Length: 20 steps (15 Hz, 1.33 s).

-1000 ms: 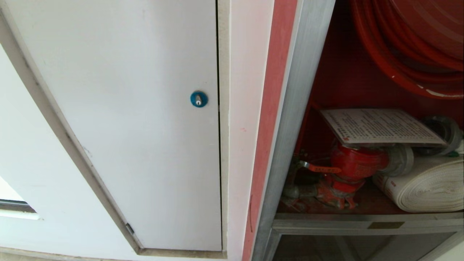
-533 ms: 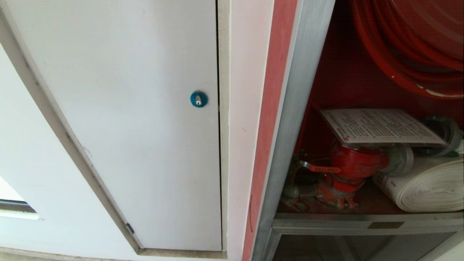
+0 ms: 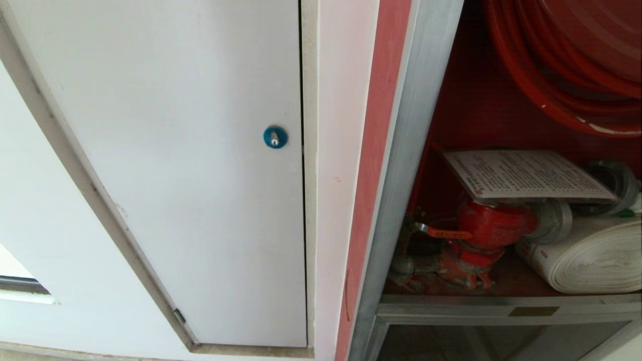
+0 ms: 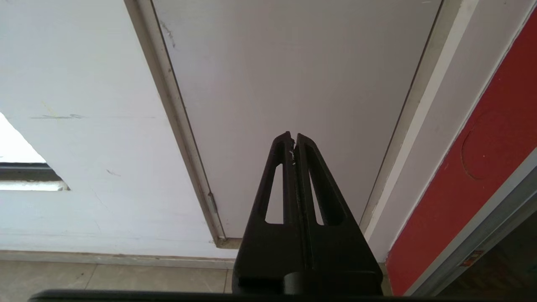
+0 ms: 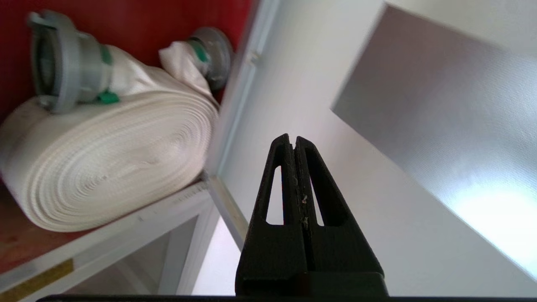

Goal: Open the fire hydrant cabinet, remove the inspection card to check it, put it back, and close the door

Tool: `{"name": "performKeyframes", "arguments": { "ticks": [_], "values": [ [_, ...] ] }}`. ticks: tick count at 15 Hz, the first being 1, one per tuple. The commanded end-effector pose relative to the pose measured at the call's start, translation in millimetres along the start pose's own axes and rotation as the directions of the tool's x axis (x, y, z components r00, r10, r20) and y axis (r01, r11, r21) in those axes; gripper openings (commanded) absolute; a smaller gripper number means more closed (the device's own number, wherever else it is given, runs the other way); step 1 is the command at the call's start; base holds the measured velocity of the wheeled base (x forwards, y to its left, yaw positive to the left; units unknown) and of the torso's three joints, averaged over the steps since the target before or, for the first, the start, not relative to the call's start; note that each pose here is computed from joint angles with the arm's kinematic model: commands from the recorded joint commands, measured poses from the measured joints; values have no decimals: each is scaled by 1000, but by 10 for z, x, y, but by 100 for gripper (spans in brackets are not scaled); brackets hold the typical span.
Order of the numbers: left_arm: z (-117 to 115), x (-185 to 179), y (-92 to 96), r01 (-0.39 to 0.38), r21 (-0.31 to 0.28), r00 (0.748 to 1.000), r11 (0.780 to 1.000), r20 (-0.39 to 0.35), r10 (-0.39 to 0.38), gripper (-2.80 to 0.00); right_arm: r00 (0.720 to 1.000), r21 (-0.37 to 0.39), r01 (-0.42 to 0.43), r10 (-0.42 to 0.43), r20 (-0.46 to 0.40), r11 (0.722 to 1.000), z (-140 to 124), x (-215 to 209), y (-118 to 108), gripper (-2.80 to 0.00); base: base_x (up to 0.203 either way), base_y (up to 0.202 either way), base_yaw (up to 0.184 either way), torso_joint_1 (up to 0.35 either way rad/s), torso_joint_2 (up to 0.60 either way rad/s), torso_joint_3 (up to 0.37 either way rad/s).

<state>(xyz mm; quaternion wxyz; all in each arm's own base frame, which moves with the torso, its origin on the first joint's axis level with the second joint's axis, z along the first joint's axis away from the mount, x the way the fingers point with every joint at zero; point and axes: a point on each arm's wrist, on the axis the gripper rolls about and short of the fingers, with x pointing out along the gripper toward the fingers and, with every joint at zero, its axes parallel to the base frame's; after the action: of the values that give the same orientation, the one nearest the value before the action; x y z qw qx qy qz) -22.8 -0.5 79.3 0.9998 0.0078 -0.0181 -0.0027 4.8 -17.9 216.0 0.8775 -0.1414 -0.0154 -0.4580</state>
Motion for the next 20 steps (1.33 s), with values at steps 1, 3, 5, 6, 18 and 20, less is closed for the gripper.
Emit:
{"name": "performKeyframes", "arguments": {
  "ticks": [1,3,5,6,18,20],
  "values": [
    [-38,9,0,-1,0,1000,1000,-13,1,-280,1000,25,17,-18,16,1000,-139,-98,-75,-280,0,0,0,0,0,0],
    [-38,9,-1,1,0,1000,1000,-13,-1,-280,1000,10,-30,30,3,999,-329,-117,-7,-280,0,0,0,0,0,0],
    [-38,9,-1,1,0,1000,1000,-13,-1,-280,996,53,-85,86,-17,995,-497,-124,74,-280,0,0,0,0,0,0],
    [-38,9,0,-1,0,1000,1000,-13,1,-280,997,77,-77,78,-10,994,-507,-143,50,-280,0,0,0,0,0,0],
    [-38,9,-1,1,0,1000,1000,-13,-1,-280,928,229,-362,325,183,904,-877,-386,-44,-280,0,0,0,0,0,0],
    [-39,9,-1,1,0,1000,1000,-15,-1,-280,856,249,-517,487,175,819,-1012,-449,-12,-280,0,0,0,0,0,0]
  ]
}}
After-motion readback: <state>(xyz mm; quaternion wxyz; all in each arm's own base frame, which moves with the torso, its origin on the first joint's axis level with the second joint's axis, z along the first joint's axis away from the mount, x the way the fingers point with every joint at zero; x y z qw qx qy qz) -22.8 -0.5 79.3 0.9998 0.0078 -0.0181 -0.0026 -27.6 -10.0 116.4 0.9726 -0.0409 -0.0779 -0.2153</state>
